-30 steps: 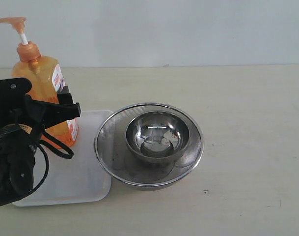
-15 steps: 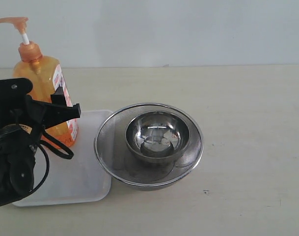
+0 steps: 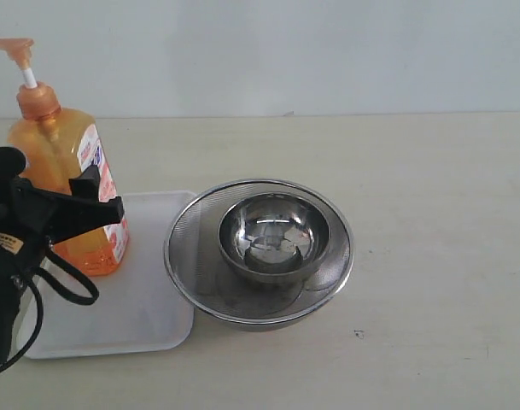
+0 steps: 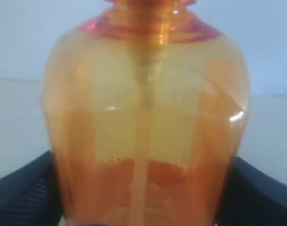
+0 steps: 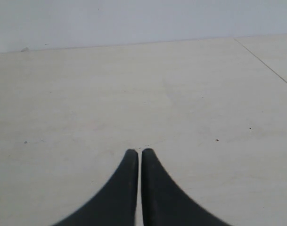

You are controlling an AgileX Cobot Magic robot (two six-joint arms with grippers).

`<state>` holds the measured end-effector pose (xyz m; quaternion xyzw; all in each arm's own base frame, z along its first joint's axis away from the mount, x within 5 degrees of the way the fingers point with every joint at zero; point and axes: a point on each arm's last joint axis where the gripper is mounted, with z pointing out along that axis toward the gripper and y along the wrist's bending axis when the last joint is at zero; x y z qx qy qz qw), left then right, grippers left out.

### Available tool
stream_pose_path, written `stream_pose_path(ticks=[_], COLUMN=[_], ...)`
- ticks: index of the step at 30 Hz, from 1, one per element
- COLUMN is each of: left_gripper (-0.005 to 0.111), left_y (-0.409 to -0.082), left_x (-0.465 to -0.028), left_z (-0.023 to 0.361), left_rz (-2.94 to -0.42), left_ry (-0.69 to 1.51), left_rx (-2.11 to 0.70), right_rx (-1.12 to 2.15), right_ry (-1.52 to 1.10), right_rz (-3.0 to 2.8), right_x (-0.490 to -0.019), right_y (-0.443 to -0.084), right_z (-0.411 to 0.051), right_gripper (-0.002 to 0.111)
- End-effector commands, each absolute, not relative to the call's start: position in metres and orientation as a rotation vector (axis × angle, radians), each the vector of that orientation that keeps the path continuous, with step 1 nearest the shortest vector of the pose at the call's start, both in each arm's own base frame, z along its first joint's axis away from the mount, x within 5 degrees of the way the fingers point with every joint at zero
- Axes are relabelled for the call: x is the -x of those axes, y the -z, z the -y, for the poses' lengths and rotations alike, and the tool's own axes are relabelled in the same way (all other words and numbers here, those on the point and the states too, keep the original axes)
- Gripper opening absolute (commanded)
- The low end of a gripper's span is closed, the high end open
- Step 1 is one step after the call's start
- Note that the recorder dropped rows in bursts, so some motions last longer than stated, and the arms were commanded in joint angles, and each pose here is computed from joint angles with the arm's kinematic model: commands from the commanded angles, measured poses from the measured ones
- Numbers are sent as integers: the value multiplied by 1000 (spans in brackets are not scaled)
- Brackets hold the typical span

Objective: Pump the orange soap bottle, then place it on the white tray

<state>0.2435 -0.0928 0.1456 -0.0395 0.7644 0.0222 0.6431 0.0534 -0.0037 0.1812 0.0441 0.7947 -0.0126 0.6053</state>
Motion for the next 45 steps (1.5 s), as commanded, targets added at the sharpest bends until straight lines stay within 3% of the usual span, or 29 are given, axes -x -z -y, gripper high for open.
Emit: stream_pose_path(ticks=[1, 20, 31, 42, 44, 45], left_gripper=[5, 5, 5, 5, 9, 19], left_y=[-165, -166, -136, -137, -137, -137], left_x=[-236, -238, -243, -243, -243, -243], left_z=[97, 102, 103, 107, 107, 107], left_rz=[-1635, -1623, -1721, -1716, -1716, -1715], left_ry=[28, 123, 74, 132, 123, 111], left_rx=[6, 46, 39, 27, 17, 3], right_rx=[-97, -97, -97, -96, -96, -96], right_ry=[38, 38, 38, 38, 38, 38], right_rz=[-1822, -1829, -1829, -1829, -1829, -1829], right_x=[-53, -53, -53, -53, -53, -53], right_y=[-182, -182, -182, -182, -182, -182], right_z=[4, 4, 4, 4, 4, 4], right_gripper=[0, 0, 0, 0, 0, 0])
